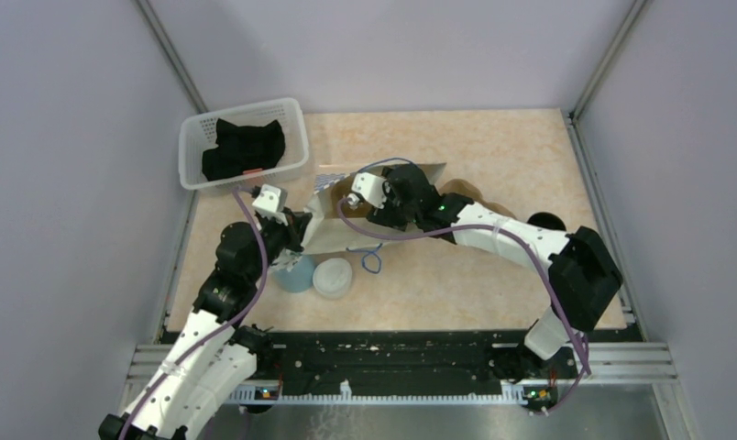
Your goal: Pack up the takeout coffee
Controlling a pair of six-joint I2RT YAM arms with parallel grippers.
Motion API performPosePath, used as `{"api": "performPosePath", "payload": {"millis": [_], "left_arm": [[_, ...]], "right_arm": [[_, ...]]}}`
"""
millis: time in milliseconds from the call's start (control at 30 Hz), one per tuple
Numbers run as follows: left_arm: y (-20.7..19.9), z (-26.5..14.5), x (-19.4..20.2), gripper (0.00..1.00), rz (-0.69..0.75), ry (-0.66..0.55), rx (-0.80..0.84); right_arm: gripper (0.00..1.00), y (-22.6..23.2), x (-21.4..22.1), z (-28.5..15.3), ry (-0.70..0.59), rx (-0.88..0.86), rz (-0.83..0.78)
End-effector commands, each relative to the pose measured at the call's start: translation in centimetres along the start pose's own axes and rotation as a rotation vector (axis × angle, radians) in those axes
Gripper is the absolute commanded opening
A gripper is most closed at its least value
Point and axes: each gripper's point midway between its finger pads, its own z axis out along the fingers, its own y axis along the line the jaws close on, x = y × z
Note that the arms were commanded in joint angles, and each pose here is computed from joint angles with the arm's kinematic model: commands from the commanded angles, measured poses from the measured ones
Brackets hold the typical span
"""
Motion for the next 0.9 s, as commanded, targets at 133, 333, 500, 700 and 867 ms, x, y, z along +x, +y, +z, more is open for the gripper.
{"api": "performPosePath", "payload": {"millis": [133, 333, 500, 700, 867], "left_arm": [[0.2, 0.0, -1.2, 0.0, 0.023, -0.012, -0.016], [0.4, -0.2, -1.7, 0.0, 0.019, -0.006, -0.038], [0.2, -0.1, -2.4, 0.0, -0.009, 0.015, -0.036], [-0.5, 0.4, -3.2, 0.0, -0.05, 0.044, -0.016], [-1.1, 0.6, -3.9, 0.0, -0.103, 0.081, -0.005]], "right_arm": [[0.16, -2.7, -3.1, -0.4, -0.107, 0.079, 0.067], [0.16, -2.6, -1.7, 1.8, -0.106, 0.086, 0.101], [0.16, -2.3, -1.2, 3.3, -0.105, 0.068, 0.089], [0.16, -1.2, 0.1, 4.2, -0.09, 0.004, 0.092], [0.15, 0.2, 1.6, 5.0, -0.005, -0.074, 0.093]]}}
